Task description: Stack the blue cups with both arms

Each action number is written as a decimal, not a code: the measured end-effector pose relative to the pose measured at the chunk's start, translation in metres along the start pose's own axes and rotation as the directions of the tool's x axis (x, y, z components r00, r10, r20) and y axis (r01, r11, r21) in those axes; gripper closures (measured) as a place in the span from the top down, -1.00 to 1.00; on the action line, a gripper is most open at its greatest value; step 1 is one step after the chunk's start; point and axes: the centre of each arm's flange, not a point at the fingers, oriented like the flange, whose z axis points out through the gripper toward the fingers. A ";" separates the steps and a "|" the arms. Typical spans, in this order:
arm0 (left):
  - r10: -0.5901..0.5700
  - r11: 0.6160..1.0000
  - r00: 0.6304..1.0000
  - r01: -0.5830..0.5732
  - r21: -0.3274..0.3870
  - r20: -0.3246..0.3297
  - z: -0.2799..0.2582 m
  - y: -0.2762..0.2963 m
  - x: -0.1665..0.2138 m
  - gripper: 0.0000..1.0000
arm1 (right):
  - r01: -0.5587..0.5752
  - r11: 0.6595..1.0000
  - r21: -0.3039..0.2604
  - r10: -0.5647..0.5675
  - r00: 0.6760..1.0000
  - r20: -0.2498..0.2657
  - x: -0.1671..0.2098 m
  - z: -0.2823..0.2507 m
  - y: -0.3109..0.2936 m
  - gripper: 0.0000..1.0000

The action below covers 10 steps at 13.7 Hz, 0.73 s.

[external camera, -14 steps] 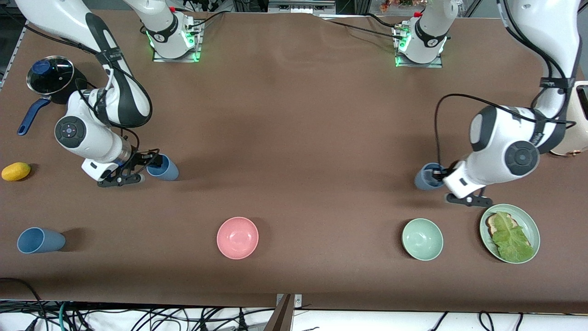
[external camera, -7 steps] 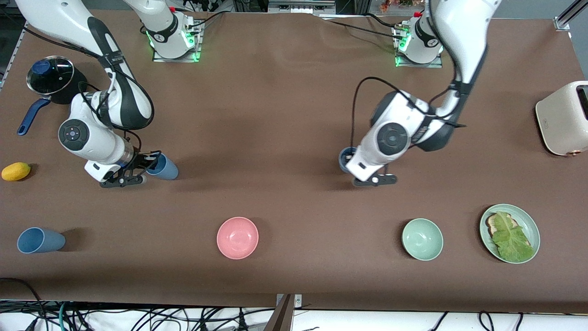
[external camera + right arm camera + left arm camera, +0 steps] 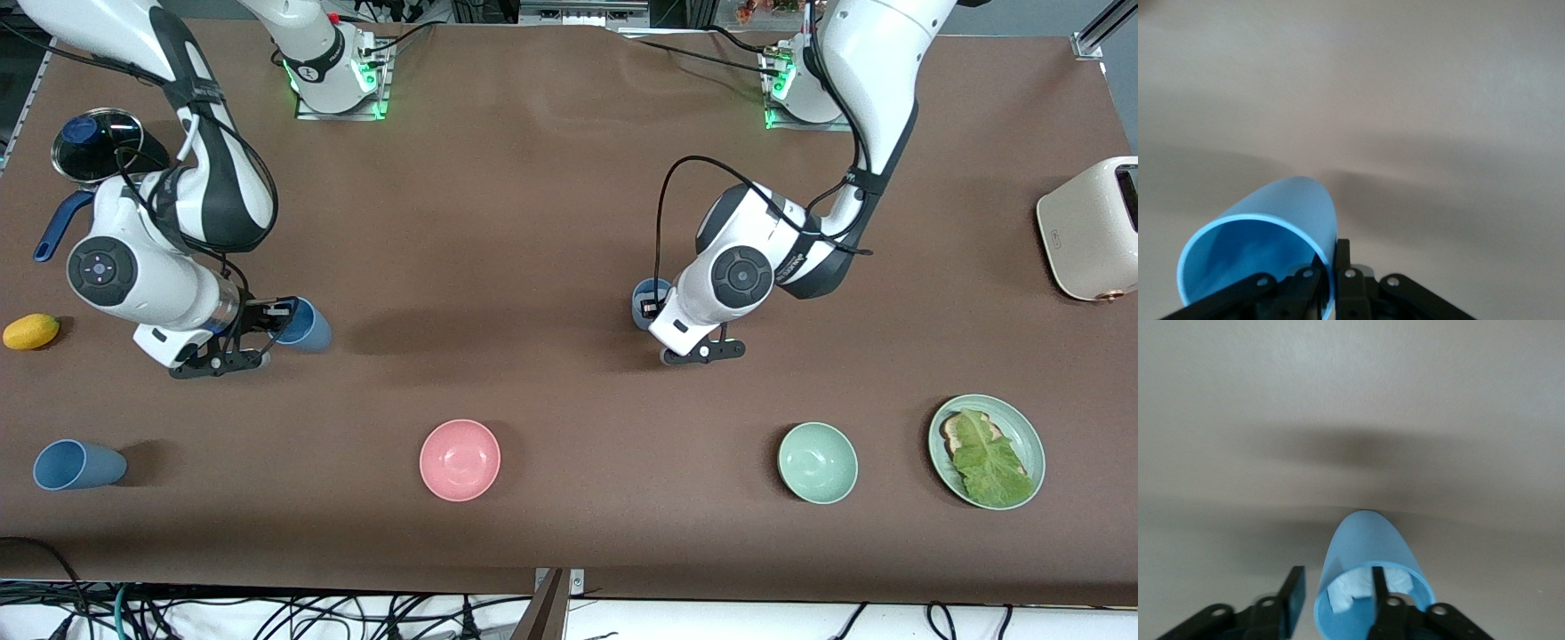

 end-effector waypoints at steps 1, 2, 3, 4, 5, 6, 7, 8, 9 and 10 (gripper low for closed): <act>-0.003 1.000 1.000 0.003 -0.001 -0.009 -0.027 -0.004 -0.002 0.20 | 0.005 1.000 0.021 -0.005 1.000 -0.004 0.005 -0.020 -0.018 -0.89; -0.008 1.000 1.000 0.008 0.001 -0.017 -0.059 -0.011 -0.006 0.44 | -0.008 0.999 0.045 0.009 1.000 -0.006 0.010 -0.040 -0.039 -0.89; -0.015 1.000 1.000 0.015 0.002 -0.027 -0.091 -0.023 -0.009 0.62 | -0.031 0.998 0.057 0.031 1.000 -0.002 0.012 -0.057 -0.063 -0.89; -0.012 1.000 0.999 0.012 0.000 -0.037 -0.121 -0.040 -0.010 0.86 | -0.058 0.997 0.058 0.057 0.998 0.004 0.012 -0.071 -0.090 -0.89; 0.013 1.000 0.999 -0.013 -0.001 -0.047 -0.147 -0.062 -0.009 0.99 | -0.079 0.995 0.055 0.079 0.997 0.004 0.011 -0.081 -0.119 -0.89; 0.060 0.998 0.996 -0.061 -0.005 -0.061 -0.170 -0.088 -0.003 1.00 | -0.095 0.994 0.054 0.095 0.995 -0.002 0.010 -0.088 -0.149 -0.89; 0.107 0.994 0.991 -0.108 -0.010 -0.080 -0.191 -0.116 0.003 1.00 | -0.112 0.992 0.055 0.113 0.994 -0.011 0.008 -0.093 -0.177 -0.89; 0.135 0.991 0.987 -0.137 -0.012 -0.087 -0.209 -0.146 0.009 1.00 | -0.135 0.989 0.058 0.136 0.991 -0.017 0.006 -0.096 -0.207 -0.89; 0.149 0.988 0.985 -0.151 -0.011 -0.081 -0.224 -0.176 0.012 1.00 | -0.169 0.984 0.061 0.170 0.985 -0.021 0.003 -0.099 -0.240 -0.89; 0.157 0.987 0.984 -0.158 -0.013 -0.080 -0.235 -0.202 0.014 1.00 | -0.206 0.977 0.064 0.207 0.978 -0.023 -0.002 -0.099 -0.275 -0.89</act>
